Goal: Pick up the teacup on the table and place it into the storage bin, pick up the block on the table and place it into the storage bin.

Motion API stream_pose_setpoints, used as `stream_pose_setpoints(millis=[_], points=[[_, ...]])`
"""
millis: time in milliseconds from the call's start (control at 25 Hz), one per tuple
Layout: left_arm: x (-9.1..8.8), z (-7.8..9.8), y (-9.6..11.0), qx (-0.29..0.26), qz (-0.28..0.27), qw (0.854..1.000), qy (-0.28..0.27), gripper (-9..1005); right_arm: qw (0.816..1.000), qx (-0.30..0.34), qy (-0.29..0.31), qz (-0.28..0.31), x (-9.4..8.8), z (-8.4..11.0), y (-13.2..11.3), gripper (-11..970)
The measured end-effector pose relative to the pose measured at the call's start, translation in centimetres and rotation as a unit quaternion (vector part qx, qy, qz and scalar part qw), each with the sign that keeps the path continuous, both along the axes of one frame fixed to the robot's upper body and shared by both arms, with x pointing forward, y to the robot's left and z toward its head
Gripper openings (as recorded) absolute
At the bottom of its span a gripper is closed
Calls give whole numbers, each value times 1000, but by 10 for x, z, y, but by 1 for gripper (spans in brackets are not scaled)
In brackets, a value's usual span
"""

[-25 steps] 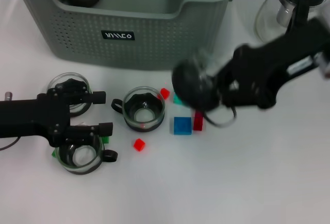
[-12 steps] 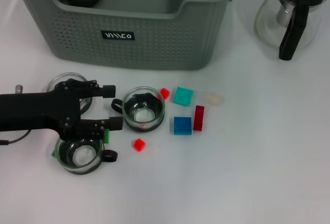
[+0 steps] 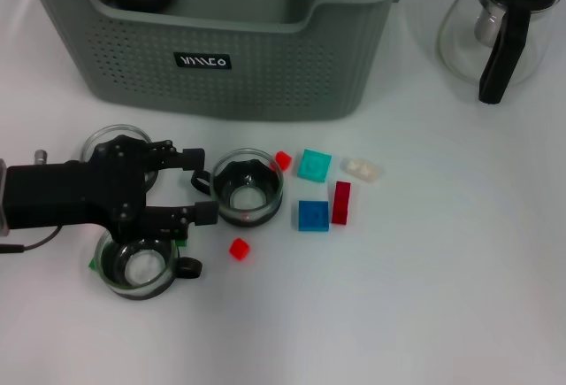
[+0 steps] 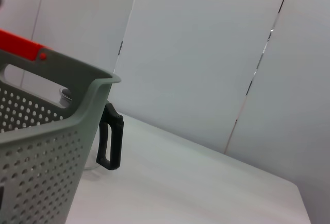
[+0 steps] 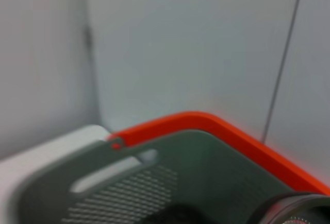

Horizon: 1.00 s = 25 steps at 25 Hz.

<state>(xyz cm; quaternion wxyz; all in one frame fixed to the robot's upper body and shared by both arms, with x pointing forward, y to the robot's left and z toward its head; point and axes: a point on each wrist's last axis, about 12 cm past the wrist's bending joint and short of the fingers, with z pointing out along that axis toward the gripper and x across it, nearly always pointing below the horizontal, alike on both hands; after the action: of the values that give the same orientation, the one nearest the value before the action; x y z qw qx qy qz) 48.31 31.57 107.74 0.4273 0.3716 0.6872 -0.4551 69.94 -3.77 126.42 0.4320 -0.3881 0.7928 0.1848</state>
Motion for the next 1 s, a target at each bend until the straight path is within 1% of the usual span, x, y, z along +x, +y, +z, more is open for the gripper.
stream_pose_setpoints(millis=[160,360,720,1000], points=[[-2,-1,-1,-5,5,1000,2,827,999,-44,-15,-13,4,-22,14,56],[-2,-2,-2,-13,15,1000,0,826,997,-69,-14,-28,4,-45,15,56],[-2,-2,-4,-13,11,1000,1,827,996,-85,15,-38,1,-68,2,56],[-2,-2,-5,-13,10,1000,0,826,995,-90,21,-43,0,-75,-4,56]])
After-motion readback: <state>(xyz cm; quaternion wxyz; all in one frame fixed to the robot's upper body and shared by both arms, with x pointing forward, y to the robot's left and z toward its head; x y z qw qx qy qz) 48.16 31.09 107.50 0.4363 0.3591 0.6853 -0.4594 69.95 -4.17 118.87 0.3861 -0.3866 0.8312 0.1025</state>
